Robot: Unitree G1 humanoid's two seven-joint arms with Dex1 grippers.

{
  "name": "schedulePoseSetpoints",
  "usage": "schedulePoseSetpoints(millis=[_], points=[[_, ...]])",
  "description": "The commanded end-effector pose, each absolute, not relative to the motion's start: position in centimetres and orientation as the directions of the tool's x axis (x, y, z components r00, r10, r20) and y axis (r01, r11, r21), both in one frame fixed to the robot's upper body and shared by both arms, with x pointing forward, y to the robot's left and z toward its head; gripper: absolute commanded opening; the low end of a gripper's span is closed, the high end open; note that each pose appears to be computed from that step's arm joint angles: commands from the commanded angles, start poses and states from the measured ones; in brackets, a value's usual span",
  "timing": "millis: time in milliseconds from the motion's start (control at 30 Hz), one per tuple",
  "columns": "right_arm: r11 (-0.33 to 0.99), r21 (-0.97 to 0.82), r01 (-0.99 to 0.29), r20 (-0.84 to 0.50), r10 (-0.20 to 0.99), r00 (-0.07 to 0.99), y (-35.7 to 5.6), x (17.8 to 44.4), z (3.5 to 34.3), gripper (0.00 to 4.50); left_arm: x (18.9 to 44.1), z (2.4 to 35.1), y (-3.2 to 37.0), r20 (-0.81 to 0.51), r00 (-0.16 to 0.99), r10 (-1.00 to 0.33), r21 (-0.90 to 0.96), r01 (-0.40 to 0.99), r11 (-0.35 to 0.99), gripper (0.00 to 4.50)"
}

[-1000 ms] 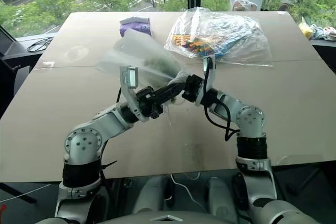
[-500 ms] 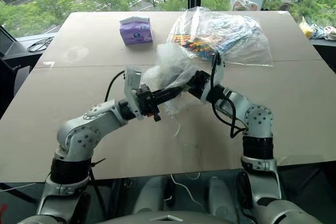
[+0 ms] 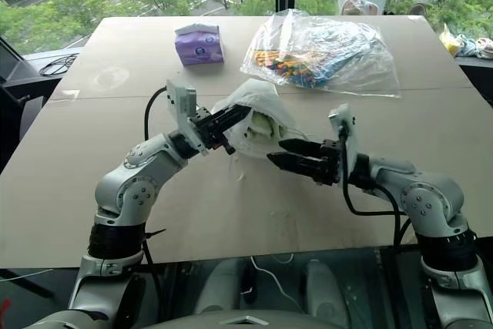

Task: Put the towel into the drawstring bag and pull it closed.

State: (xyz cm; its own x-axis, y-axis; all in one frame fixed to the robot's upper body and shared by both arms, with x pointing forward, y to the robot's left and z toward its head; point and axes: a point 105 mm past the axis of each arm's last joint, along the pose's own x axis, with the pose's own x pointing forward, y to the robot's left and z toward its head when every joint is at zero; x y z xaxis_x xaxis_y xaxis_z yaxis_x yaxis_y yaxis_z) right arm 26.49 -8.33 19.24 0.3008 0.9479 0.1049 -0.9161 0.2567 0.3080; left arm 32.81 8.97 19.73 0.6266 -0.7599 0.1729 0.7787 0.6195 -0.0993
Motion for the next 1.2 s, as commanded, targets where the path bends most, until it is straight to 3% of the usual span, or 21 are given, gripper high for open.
schedulePoseSetpoints(millis=[33,167,267,367,633,733,900,1033,1100,1200], points=[[0.404,0.136,-0.905,0.091,0.904,0.417,-10.4,28.1,19.1,2.90,33.0,20.9,9.1,0.216,0.629,-0.747,-0.072,0.773,0.631,0.00],[0.563,0.017,-0.826,0.019,0.826,0.563,-13.0,30.5,17.5,2.90,33.5,20.9,9.4,0.217,0.652,-0.726,-0.067,0.752,0.656,0.00],[0.564,-0.071,-0.823,-0.152,0.809,0.568,-14.1,30.5,14.7,2.90,33.8,21.1,9.6,0.228,0.659,-0.716,-0.070,0.745,0.664,0.00],[0.585,-0.116,-0.802,-0.241,0.767,0.595,-14.5,31.3,12.9,2.90,34.0,21.0,9.6,0.219,0.661,-0.718,-0.056,0.743,0.667,0.00],[0.653,-0.097,-0.751,-0.254,0.713,0.654,-13.2,34.0,11.3,2.90,34.1,20.9,9.5,0.211,0.663,-0.718,-0.040,0.740,0.672,0.00],[0.627,-0.038,-0.778,-0.214,0.755,0.619,-12.6,33.7,11.7,2.26,34.1,20.9,9.6,0.207,0.667,-0.716,-0.035,0.736,0.676,0.00],[0.627,-0.008,-0.779,-0.213,0.760,0.614,-13.0,33.6,11.9,0.03,34.1,21.0,9.8,0.204,0.675,-0.709,-0.030,0.728,0.684,0.00],[0.641,-0.019,-0.768,-0.202,0.749,0.630,-13.7,33.7,12.8,0.03,33.7,21.2,9.8,0.227,0.655,-0.721,-0.060,0.748,0.661,0.00],[0.648,-0.015,-0.762,-0.189,0.746,0.638,-13.8,33.7,13.3,0.00,32.8,21.2,9.3,0.230,0.604,-0.763,-0.079,0.793,0.604,0.45],[0.650,-0.018,-0.760,-0.201,0.742,0.640,-13.9,33.6,13.2,0.00,31.3,20.1,9.0,0.159,0.549,-0.820,-0.078,0.835,0.544,1.51]])
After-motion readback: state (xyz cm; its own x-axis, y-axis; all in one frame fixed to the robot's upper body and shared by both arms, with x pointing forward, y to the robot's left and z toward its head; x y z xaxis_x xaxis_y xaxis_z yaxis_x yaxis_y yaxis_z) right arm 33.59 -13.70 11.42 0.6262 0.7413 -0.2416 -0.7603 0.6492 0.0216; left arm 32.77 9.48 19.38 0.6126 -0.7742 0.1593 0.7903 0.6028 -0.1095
